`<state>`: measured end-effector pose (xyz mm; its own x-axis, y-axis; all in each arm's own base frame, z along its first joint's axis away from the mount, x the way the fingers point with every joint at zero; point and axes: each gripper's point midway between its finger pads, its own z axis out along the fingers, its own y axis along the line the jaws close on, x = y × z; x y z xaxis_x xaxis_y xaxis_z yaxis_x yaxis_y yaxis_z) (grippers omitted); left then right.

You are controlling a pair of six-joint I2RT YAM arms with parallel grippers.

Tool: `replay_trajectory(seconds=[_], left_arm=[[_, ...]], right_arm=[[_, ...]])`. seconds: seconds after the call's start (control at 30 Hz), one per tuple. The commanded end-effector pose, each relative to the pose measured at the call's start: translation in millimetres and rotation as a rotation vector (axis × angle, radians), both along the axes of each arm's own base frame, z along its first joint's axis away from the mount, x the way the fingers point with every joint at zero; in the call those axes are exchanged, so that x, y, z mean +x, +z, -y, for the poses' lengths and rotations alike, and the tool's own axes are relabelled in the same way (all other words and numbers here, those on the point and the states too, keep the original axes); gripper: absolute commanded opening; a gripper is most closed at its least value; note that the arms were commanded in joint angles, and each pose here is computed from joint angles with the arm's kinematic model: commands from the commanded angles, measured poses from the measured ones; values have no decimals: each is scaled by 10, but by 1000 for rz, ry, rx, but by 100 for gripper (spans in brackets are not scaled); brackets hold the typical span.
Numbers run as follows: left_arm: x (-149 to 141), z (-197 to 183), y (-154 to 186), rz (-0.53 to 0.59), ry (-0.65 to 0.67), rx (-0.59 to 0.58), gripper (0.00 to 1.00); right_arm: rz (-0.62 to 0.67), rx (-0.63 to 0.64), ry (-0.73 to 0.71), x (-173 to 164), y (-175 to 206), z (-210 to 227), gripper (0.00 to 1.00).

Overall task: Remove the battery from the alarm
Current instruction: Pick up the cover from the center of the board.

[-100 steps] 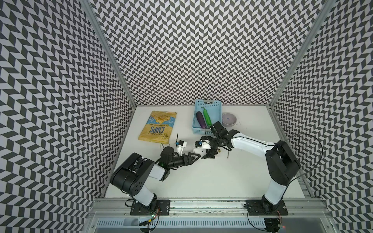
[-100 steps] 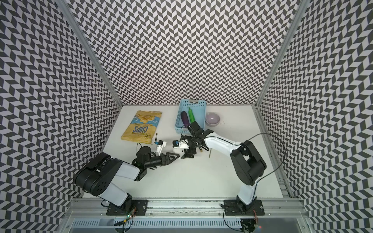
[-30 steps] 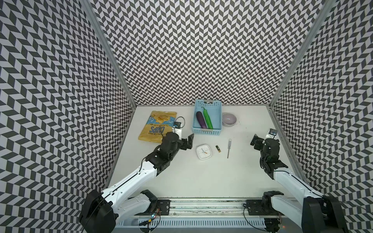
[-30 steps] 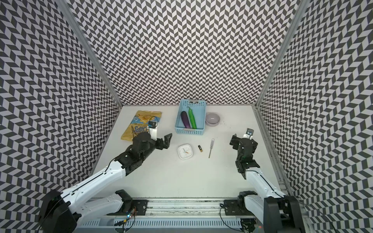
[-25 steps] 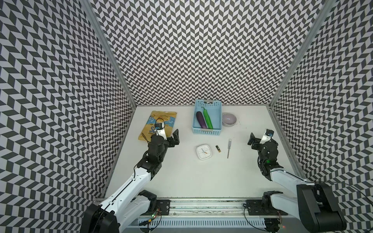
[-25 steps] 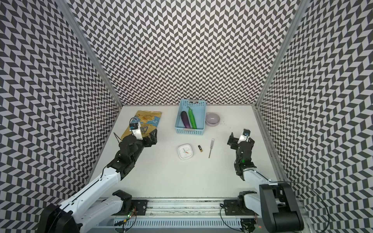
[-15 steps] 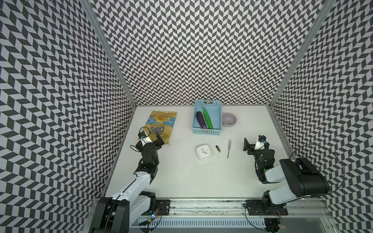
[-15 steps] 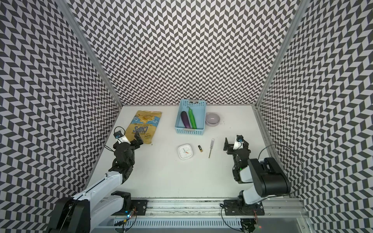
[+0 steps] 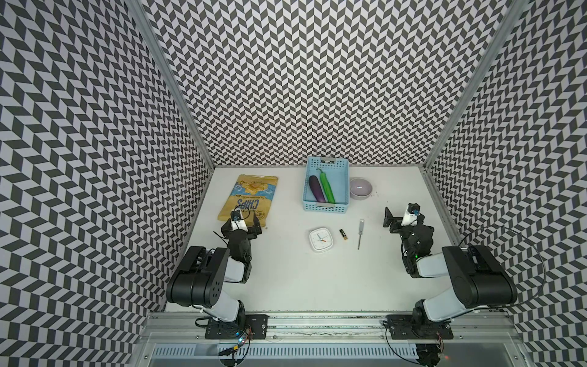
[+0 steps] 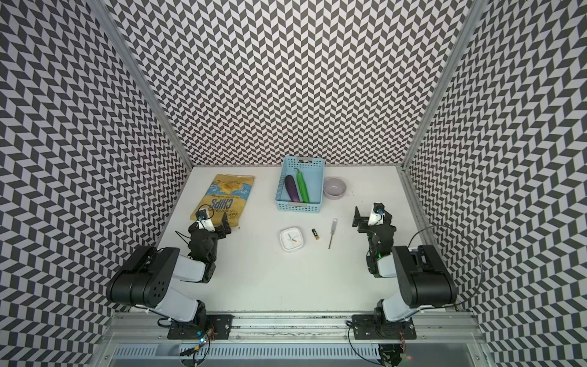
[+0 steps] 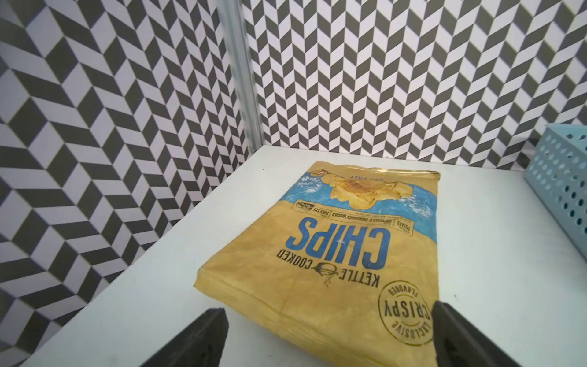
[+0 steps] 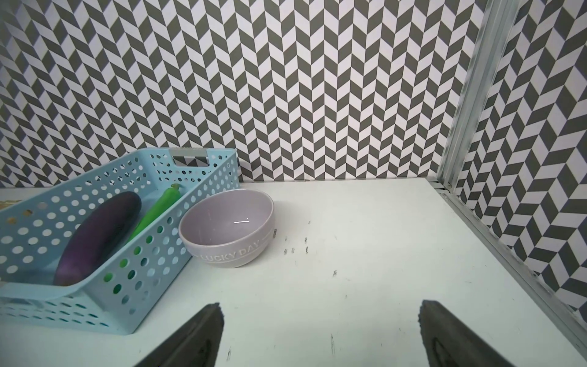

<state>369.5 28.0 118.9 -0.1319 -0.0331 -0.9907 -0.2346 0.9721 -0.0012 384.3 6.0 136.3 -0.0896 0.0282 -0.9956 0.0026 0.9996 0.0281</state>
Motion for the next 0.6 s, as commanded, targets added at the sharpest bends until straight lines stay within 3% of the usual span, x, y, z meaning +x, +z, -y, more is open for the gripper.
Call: replay_trajectory(seconds=[0.0, 0.57], left_arm=[[124, 46, 269, 89, -65, -10, 100], [124, 53, 270, 87, -65, -8, 100]], right_arm=[[37, 1, 7, 35, 138, -9, 100], [41, 2, 7, 32, 143, -9, 100]])
